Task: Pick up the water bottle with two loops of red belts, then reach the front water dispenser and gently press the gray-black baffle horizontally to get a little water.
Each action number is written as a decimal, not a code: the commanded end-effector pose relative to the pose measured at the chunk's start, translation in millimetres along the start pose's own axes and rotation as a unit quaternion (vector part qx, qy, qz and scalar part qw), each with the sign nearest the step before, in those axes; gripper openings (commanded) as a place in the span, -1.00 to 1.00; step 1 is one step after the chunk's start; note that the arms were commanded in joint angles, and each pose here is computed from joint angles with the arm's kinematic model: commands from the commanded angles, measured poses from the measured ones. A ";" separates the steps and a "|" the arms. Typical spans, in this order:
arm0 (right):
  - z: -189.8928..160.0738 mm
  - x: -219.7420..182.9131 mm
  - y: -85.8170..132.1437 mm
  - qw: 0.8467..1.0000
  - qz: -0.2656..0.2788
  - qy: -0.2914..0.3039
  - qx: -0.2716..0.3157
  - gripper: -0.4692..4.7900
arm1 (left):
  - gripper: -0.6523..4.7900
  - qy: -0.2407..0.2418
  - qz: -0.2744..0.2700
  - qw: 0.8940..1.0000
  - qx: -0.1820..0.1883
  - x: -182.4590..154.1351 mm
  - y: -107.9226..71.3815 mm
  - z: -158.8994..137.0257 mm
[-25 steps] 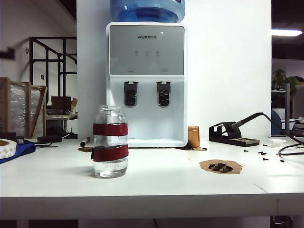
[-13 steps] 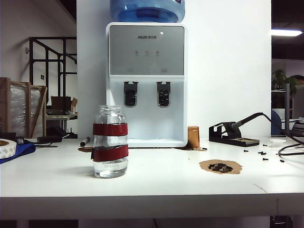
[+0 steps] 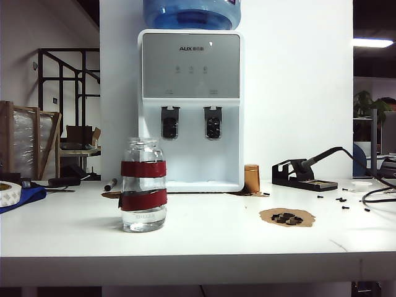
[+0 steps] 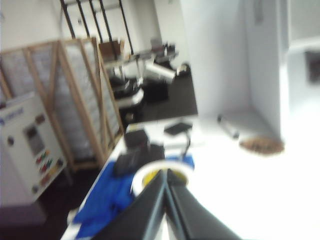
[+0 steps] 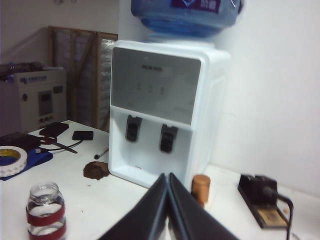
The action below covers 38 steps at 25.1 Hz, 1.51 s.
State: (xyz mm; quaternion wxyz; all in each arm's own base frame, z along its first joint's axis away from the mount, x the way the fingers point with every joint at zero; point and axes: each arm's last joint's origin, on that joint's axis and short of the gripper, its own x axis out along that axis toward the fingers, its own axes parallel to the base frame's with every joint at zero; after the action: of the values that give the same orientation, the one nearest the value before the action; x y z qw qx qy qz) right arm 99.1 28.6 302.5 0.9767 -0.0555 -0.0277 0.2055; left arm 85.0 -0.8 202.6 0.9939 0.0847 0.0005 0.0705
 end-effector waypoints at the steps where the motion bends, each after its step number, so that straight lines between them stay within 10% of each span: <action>1: -19.6 -9.2 2.2 0.999 -0.033 -0.027 0.006 -0.84 | -0.77 0.015 0.025 1.000 0.005 4.7 -1.0 -15.5; 13: -89.0 -20.0 9.7 0.991 -0.072 -0.067 0.094 -0.84 | -0.77 0.020 0.057 0.998 -0.006 12.1 0.1 -39.7; 16: -91.2 -19.9 10.0 0.991 -0.072 -0.056 0.095 -0.84 | -0.77 0.082 0.013 0.997 0.004 11.1 -3.9 -52.4; 38: -91.0 -19.9 9.9 0.991 -0.072 -0.057 0.095 -0.82 | -0.77 0.076 0.008 0.997 0.008 11.3 -4.0 -51.3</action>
State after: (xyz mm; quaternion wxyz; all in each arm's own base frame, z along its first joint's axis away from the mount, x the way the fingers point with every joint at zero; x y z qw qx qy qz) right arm 84.6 21.0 207.6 0.9872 0.0474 -0.0596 0.1400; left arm 96.1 5.3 152.7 0.9903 0.0840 0.0712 0.0849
